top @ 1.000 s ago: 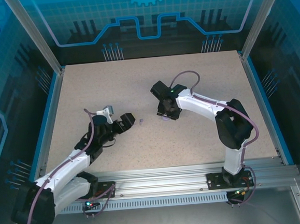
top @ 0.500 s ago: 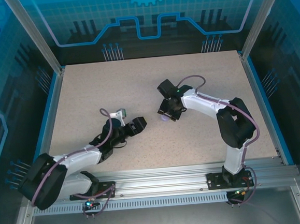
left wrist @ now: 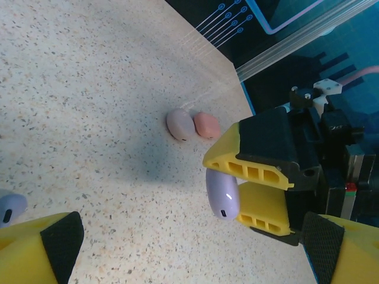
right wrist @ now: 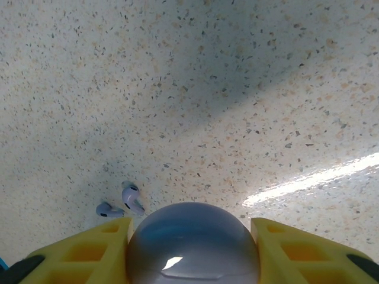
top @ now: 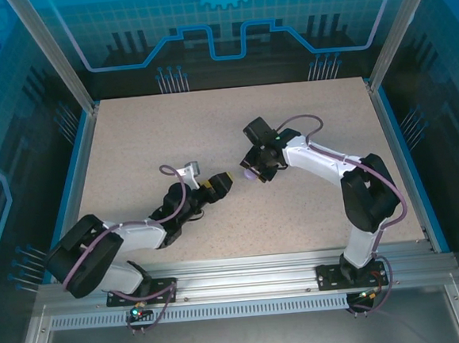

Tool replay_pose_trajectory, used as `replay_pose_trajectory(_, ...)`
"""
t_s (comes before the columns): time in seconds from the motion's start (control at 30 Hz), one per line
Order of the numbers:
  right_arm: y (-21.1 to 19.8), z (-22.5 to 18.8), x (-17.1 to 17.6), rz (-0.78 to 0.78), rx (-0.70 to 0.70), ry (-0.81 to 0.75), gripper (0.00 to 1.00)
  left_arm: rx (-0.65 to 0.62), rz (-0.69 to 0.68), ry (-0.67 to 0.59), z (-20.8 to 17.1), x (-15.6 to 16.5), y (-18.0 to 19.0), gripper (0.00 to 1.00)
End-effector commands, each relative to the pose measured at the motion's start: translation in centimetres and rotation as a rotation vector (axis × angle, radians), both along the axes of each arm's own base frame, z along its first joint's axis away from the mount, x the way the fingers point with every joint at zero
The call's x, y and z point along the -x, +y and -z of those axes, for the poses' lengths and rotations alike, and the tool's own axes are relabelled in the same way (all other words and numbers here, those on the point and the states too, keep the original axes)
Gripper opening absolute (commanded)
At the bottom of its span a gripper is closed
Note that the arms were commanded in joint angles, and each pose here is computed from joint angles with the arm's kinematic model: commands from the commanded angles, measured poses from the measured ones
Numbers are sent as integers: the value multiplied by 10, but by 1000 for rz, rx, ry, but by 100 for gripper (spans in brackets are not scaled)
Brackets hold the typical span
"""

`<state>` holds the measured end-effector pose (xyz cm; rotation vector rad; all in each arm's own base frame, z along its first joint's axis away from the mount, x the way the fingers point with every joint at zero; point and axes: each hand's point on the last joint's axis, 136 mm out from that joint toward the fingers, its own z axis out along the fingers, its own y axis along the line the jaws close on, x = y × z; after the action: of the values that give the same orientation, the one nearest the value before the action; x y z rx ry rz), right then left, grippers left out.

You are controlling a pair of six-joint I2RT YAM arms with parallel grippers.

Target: Insert the wireless bluetooth earbuds into the charging case

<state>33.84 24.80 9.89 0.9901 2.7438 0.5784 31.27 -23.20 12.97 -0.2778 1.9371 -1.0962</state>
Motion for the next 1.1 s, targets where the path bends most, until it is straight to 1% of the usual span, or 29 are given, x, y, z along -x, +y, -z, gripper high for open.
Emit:
replay_pose_trajectory(0.0, 0, -14, 2, 57, -43, -11, 46, 57, 29, -37, -12, -8, -15, 99)
replay_pose_trajectory(0.23, -8, -23, 3, 76, -19, -33, 46, 160, 104, -31, -4, -21, -43, 97)
replay_pose_trajectory(0.4, -9, -24, 3, 77, -12, -33, 46, 180, 118, -38, -4, -27, -51, 94)
replay_pose_trajectory(0.47, -9, -25, 2, 79, -12, -32, 46, 179, 125, -36, -2, -27, -53, 92)
replay_pose_trajectory(0.73, 1, -25, -1, 63, -11, -30, 46, 198, 151, -30, 3, -26, -60, 76)
replay_pose_trajectory(0.97, 13, -24, -1, 42, -20, -26, 46, 193, 163, -34, 3, -26, -66, 72)
replay_pose_trajectory(1.07, 18, -24, -1, 34, -23, -24, 46, 199, 163, -37, 2, -29, -68, 68)
